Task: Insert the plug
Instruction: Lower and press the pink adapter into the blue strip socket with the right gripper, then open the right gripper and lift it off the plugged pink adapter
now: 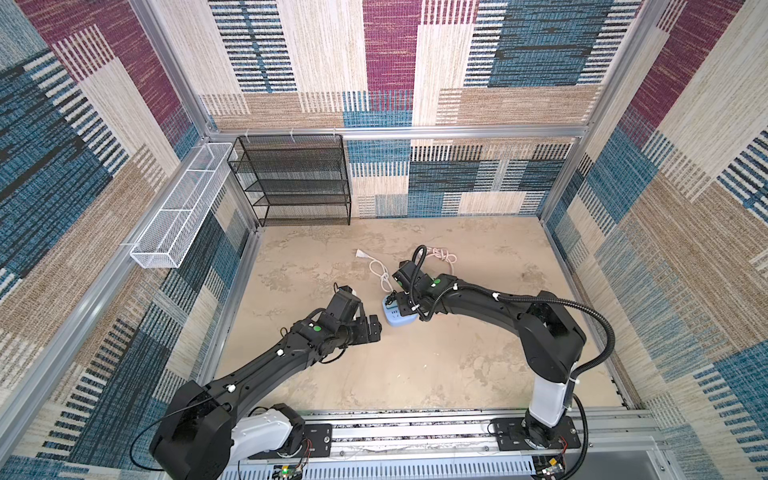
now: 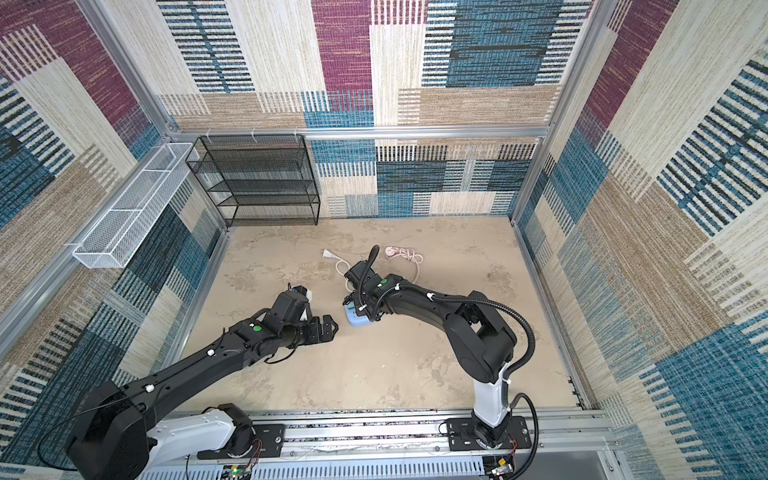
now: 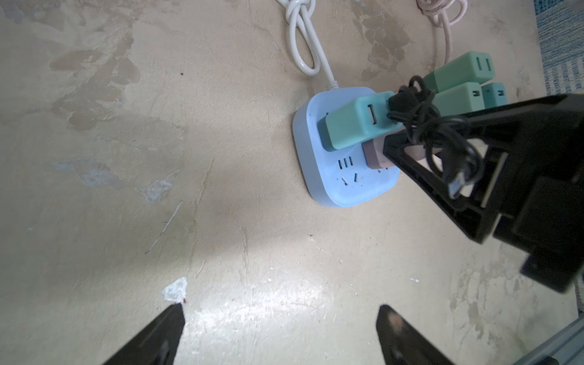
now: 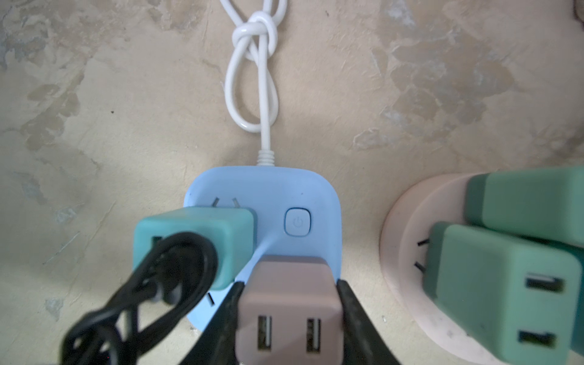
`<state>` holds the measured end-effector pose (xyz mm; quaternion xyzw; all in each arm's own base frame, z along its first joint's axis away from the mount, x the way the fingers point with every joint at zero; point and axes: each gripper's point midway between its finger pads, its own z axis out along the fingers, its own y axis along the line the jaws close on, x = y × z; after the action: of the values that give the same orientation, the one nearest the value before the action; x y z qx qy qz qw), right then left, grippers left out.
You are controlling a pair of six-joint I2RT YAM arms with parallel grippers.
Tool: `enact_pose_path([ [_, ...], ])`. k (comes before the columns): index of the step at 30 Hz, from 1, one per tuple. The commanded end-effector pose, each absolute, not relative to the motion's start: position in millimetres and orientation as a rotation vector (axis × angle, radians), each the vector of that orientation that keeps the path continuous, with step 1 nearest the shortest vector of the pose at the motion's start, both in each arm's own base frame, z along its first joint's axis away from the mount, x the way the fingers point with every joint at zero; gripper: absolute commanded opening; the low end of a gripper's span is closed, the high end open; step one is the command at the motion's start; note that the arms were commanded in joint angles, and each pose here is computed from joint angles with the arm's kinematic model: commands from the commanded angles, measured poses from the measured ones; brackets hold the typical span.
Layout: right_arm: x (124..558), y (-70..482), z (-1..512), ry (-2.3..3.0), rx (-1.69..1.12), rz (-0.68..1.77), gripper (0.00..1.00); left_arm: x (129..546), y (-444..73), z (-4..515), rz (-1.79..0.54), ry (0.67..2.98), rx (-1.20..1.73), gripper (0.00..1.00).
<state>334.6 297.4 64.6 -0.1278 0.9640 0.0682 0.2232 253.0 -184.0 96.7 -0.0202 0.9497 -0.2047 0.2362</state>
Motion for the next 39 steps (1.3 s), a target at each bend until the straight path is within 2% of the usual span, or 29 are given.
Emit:
enact_pose_path([
  [1, 283, 263, 32, 2.933, -0.259, 0.071, 0.0, 258, -191, 103, -0.593, 2.579, -0.035, 1.0],
  [8, 294, 270, 59, 2.883, -0.189, 0.11, 0.01, 262, -194, 105, -0.597, 2.588, -0.024, 1.0],
  [14, 305, 276, 78, 2.832, -0.164, 0.138, 0.31, 261, -191, 109, -0.587, 2.574, -0.032, 1.0],
  [17, 312, 279, 88, 2.795, -0.143, 0.156, 0.5, 260, -190, 111, -0.581, 2.57, -0.029, 1.0],
  [20, 317, 283, 99, 2.769, -0.124, 0.181, 0.6, 260, -188, 113, -0.573, 2.57, -0.025, 1.0],
  [29, 313, 273, 139, 2.667, -0.112, 0.244, 0.71, 263, -182, 122, -0.529, 2.547, -0.028, 1.0],
  [31, 312, 270, 161, 2.588, -0.137, 0.302, 0.79, 267, -178, 125, -0.49, 2.538, -0.034, 1.0],
  [33, 313, 263, 184, 2.498, -0.139, 0.333, 0.99, 273, -171, 131, -0.431, 2.512, -0.047, 1.0],
  [39, 313, 228, 209, 2.382, -0.125, 0.325, 1.0, 296, -151, 166, -0.259, 2.37, -0.044, 0.99],
])
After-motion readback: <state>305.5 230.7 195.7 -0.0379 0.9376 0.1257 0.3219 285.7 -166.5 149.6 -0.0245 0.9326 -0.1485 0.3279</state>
